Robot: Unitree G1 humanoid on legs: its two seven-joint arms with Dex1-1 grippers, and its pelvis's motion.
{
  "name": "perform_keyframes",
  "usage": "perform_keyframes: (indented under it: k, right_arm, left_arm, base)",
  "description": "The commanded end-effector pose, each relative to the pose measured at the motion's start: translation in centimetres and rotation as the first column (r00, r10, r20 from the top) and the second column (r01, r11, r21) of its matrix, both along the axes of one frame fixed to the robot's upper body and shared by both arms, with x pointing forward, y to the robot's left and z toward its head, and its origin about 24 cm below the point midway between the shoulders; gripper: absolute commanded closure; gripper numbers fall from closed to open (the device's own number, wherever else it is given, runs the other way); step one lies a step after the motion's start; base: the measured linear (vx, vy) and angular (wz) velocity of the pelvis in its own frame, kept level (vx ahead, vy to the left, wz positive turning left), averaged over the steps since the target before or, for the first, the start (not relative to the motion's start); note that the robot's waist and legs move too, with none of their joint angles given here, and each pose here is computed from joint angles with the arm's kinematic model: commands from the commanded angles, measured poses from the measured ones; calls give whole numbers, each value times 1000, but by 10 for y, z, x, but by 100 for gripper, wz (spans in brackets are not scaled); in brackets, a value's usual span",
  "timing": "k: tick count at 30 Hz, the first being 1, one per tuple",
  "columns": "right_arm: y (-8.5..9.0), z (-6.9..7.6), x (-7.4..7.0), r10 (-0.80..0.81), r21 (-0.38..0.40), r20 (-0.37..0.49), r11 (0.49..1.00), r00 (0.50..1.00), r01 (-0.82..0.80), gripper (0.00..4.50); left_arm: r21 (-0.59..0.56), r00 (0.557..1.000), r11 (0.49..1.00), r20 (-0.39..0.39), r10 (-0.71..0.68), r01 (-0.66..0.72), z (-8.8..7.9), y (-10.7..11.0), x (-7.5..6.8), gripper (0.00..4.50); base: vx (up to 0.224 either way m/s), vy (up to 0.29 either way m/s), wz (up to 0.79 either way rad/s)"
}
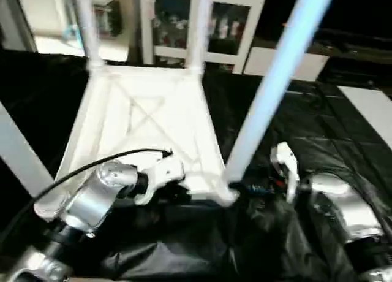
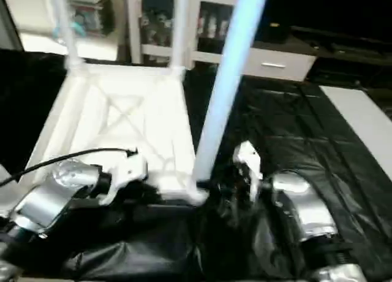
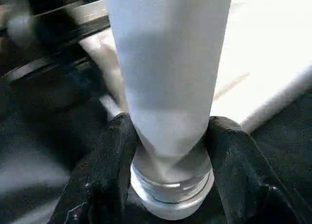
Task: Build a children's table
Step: Rotate leg to tighten
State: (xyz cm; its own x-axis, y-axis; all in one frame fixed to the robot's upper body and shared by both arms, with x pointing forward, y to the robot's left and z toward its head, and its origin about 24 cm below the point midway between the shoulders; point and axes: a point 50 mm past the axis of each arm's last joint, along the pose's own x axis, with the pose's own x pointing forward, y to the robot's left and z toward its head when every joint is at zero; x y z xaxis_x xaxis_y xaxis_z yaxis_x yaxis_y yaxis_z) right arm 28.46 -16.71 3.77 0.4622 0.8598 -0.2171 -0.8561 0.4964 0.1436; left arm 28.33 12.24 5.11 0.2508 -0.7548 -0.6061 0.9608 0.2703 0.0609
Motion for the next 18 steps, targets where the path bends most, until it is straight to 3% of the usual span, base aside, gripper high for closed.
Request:
perform_keyframes:
  k: [1,2,5,6,8,11,13,14,16,18]
  right_arm:
    - [-9,-18,1,-131,-100,-65,987,989,124,256]
    - [-3,-26,7,-276,-139,-55,954,959,267,257]
    - [2,-31,13,-412,-177,-39,899,910,399,257]
    - [6,-35,21,-558,-205,-17,814,830,543,258]
    - [12,-36,25,-631,-208,-10,760,775,616,258]
    - [34,-36,28,-642,-166,-56,761,765,627,259]
    - [45,-33,30,-613,-135,-56,787,788,602,259]
    - [54,-25,31,-577,-77,-35,816,816,573,259]
    - [54,-25,31,-577,-77,-35,816,816,573,259]
    - [53,-16,30,-535,-21,-7,845,845,534,259]
  left_arm:
    - [-16,999,999,6,33,-33,0,-6,3,450]
    - [-29,995,995,26,95,-94,2,-15,12,450]
    - [-44,989,989,36,145,-143,4,-24,19,450]
    - [-58,975,976,64,215,-211,7,-34,29,450]
    - [-64,963,966,83,256,-251,10,-40,34,450]
    - [-68,948,957,134,289,-283,13,-52,42,450]
    - [-68,947,959,151,282,-275,15,-56,43,450]
    - [-56,950,964,166,264,-258,15,-58,44,450]
    - [-56,950,964,166,264,-258,15,-58,44,450]
    - [-37,951,966,167,260,-257,12,-52,43,450]
  base:
    - [-51,3,-7]
    - [0,0,0]
    - [-36,0,-3]
    - [0,0,0]
    - [0,0,0]
    - [0,0,0]
    - [0,0,0]
    - [0,0,0]
    - [0,0,0]
    - [0,0,0]
